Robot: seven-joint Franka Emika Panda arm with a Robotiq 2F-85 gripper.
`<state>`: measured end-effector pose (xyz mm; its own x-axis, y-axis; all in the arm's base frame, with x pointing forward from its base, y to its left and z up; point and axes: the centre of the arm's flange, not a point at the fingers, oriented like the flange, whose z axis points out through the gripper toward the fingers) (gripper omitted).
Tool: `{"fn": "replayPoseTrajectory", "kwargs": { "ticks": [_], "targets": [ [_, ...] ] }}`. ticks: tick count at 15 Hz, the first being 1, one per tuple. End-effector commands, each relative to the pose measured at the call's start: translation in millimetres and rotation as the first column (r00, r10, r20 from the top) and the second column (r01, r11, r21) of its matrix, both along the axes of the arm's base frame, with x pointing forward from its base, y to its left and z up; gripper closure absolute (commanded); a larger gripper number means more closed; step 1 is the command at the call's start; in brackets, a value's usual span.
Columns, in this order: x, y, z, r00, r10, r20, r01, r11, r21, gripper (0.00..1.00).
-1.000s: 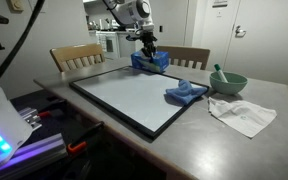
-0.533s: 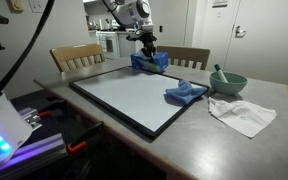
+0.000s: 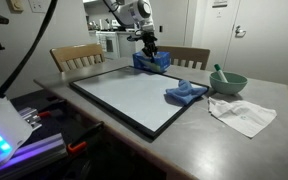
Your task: Move the bowl to the right then move the box forward towards the right
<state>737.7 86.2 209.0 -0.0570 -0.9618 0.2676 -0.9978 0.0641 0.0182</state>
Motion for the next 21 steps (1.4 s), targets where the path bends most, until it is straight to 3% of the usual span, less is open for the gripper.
{"fn": "replayPoseTrajectory", "kwargs": {
  "ticks": [1,9,10,12,20,21],
  "targets": [
    [20.0,-4.5,-28.2,1.0,-0.021,0.015,0.021,1.0,0.018,0.98],
    [38.1,-8.4,-41.2,1.0,-0.008,0.024,0.007,1.0,0.019,0.98],
    [39.1,-8.1,-38.6,1.0,-0.001,0.027,0.0,1.0,0.022,0.69],
    [39.6,-7.4,-32.5,0.999,0.013,0.039,-0.014,1.0,0.022,0.62],
    [32.9,11.5,25.7,0.987,0.153,0.051,-0.154,0.988,0.012,0.04],
    [30.1,15.2,36.9,0.982,0.18,0.054,-0.181,0.983,0.015,0.01]
  ]
}}
